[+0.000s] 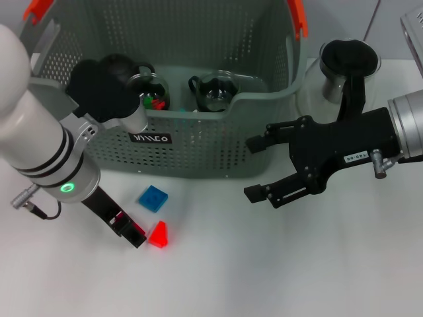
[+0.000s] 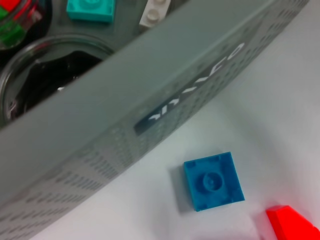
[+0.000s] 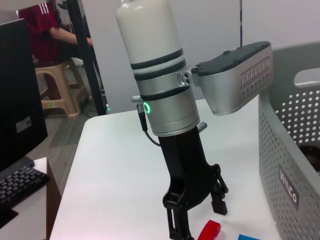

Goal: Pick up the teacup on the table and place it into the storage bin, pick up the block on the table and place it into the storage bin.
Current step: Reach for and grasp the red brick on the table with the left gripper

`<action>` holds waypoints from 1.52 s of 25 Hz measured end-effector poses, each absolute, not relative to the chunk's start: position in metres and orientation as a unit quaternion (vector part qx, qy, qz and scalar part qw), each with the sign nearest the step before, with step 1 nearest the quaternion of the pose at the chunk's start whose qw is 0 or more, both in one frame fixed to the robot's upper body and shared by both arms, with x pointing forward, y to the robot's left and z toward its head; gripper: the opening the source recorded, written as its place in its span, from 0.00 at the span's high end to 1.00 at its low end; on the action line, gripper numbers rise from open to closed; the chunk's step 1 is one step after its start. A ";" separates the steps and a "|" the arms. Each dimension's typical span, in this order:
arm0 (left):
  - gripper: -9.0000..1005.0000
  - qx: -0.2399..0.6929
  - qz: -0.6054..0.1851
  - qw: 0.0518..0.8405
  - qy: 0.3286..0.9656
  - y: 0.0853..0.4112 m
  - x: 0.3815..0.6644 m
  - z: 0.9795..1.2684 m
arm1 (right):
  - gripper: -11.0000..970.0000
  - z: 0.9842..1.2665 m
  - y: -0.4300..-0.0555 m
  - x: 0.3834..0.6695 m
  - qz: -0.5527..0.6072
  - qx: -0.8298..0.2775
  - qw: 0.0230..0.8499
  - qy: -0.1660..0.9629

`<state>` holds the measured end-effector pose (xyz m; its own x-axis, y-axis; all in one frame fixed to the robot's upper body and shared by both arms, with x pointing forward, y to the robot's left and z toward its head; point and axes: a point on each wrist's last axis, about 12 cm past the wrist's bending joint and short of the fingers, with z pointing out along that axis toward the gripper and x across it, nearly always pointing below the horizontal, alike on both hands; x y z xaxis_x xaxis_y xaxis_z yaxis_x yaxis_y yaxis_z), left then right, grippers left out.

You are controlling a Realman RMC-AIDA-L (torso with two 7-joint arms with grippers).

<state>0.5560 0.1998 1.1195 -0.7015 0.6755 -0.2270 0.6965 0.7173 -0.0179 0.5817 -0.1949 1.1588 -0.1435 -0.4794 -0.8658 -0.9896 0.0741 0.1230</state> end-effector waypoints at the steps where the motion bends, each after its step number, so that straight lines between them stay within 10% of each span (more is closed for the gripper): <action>1: 0.11 0.373 -0.051 0.102 0.921 0.199 0.556 1.119 | 0.02 1.159 -0.195 0.582 0.382 -0.563 0.334 0.652; 38: 0.11 0.378 -0.047 0.096 0.920 0.195 0.556 1.112 | 0.03 1.157 -0.194 0.581 0.386 -0.561 0.331 0.653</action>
